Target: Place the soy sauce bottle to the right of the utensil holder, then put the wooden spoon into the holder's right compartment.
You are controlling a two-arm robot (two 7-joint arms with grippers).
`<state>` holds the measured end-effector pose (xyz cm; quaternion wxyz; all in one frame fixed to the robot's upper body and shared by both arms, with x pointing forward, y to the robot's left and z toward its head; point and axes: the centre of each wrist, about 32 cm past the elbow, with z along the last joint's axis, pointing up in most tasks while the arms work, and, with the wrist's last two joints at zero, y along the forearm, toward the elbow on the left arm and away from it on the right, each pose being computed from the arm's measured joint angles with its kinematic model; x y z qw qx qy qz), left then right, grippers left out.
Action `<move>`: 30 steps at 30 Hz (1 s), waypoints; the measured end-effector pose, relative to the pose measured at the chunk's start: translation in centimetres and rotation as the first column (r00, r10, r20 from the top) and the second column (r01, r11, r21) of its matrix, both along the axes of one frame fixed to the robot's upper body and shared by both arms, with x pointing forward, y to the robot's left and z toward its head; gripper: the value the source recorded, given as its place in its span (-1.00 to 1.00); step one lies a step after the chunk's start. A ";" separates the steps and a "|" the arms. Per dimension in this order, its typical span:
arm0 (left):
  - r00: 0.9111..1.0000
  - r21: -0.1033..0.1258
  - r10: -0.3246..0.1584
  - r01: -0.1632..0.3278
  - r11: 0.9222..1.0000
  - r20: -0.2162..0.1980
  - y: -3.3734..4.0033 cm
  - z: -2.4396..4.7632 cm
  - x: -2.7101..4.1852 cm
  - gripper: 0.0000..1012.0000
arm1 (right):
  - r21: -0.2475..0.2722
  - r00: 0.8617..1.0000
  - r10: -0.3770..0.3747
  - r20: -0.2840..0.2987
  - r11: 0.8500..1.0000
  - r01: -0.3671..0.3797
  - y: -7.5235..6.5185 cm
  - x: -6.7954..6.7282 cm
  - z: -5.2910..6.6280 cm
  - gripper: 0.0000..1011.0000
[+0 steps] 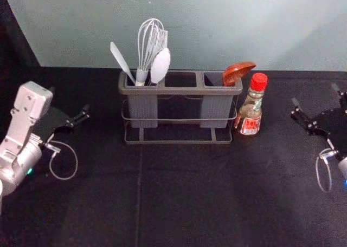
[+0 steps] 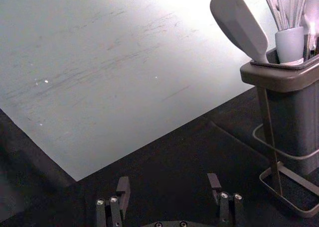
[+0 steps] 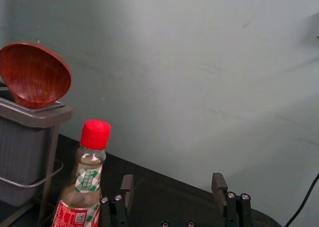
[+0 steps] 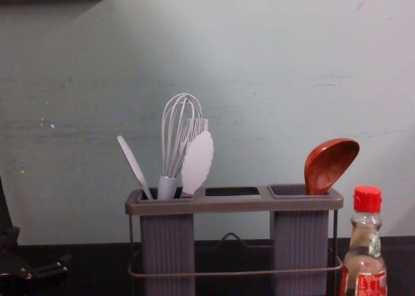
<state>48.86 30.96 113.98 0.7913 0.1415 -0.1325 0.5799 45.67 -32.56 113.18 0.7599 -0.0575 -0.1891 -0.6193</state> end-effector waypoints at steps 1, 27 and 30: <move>1.000 0.000 0.000 0.000 1.000 0.000 0.00 0.00 0.00 1.00 | 0.000 1.000 0.001 -0.002 1.000 -0.001 0.0 0.0 0.0 0.98; 1.000 0.000 0.000 0.000 1.000 0.000 0.00 0.00 0.00 1.00 | -0.003 1.000 0.008 -0.012 1.000 -0.008 0.1 0.0 -0.1 0.98; 1.000 0.000 0.000 0.000 1.000 0.000 0.00 0.00 0.00 1.00 | -0.003 1.000 0.008 -0.012 1.000 -0.008 0.1 0.0 -0.1 0.98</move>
